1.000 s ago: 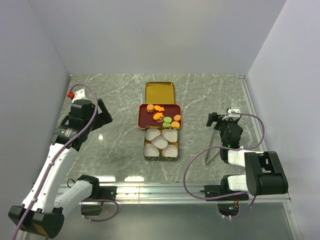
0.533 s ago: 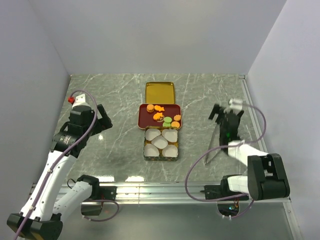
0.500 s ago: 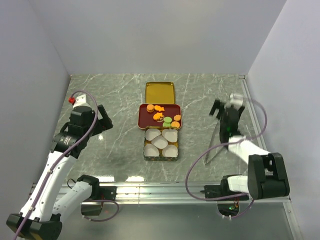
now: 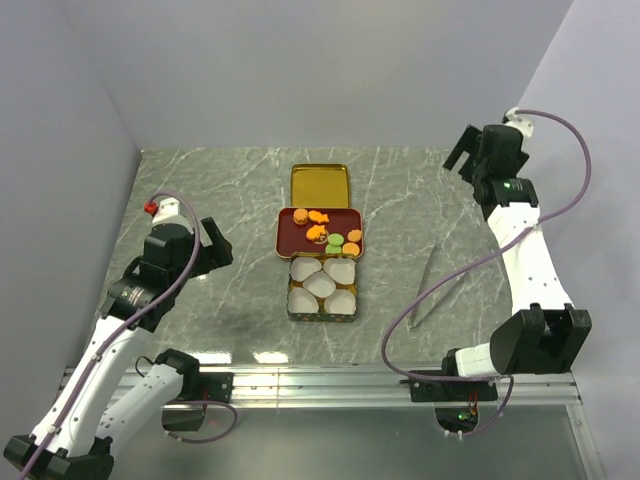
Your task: Pack the cookies
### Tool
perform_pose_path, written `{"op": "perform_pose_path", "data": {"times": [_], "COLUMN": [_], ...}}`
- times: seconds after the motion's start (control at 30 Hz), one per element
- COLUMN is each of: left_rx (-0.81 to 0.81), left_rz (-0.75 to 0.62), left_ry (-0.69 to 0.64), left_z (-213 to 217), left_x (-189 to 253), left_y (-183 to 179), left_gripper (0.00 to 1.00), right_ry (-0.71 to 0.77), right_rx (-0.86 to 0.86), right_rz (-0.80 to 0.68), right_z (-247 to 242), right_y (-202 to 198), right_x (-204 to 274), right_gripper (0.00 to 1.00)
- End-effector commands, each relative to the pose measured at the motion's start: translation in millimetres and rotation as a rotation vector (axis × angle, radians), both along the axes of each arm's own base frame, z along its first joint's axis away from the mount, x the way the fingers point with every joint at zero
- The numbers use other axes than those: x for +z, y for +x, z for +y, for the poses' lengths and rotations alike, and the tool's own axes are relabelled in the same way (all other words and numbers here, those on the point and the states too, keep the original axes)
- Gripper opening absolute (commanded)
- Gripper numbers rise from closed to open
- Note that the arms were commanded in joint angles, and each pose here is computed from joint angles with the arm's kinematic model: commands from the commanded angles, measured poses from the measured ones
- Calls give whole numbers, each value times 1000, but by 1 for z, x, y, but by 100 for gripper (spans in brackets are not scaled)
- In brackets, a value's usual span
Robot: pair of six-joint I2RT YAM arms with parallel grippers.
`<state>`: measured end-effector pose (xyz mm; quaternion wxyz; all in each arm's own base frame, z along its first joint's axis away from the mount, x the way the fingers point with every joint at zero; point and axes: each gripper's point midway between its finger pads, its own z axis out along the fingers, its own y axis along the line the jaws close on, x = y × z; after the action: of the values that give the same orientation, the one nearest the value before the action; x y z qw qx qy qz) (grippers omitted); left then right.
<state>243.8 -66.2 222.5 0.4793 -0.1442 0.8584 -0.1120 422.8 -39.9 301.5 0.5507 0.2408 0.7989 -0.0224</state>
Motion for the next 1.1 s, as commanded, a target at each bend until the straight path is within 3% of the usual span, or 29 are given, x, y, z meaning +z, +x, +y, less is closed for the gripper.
{"op": "perform_pose_path", "data": {"times": [0.0, 0.13, 0.43, 0.77, 1.07], "left_rx": [11, 23, 50, 63, 73], "left_rz": [-63, -42, -19, -26, -41], "left_ry": [-28, -19, -7, -9, -14], "left_z": [-2, -2, 2, 4, 6], "left_x": [13, 7, 4, 5, 8], "left_y": [3, 4, 5, 4, 2], "left_gripper": [99, 99, 100, 99, 99], "right_ry": [39, 90, 343, 467, 444], "right_rx": [59, -128, -91, -38, -26], "right_rz": [314, 508, 725, 803, 887], "right_z": [11, -4, 41, 66, 65], "right_y": [-47, -98, -179, -201, -202], "right_x": [-54, -84, -171, -222, -257], "right_gripper": [100, 100, 100, 100, 100]}}
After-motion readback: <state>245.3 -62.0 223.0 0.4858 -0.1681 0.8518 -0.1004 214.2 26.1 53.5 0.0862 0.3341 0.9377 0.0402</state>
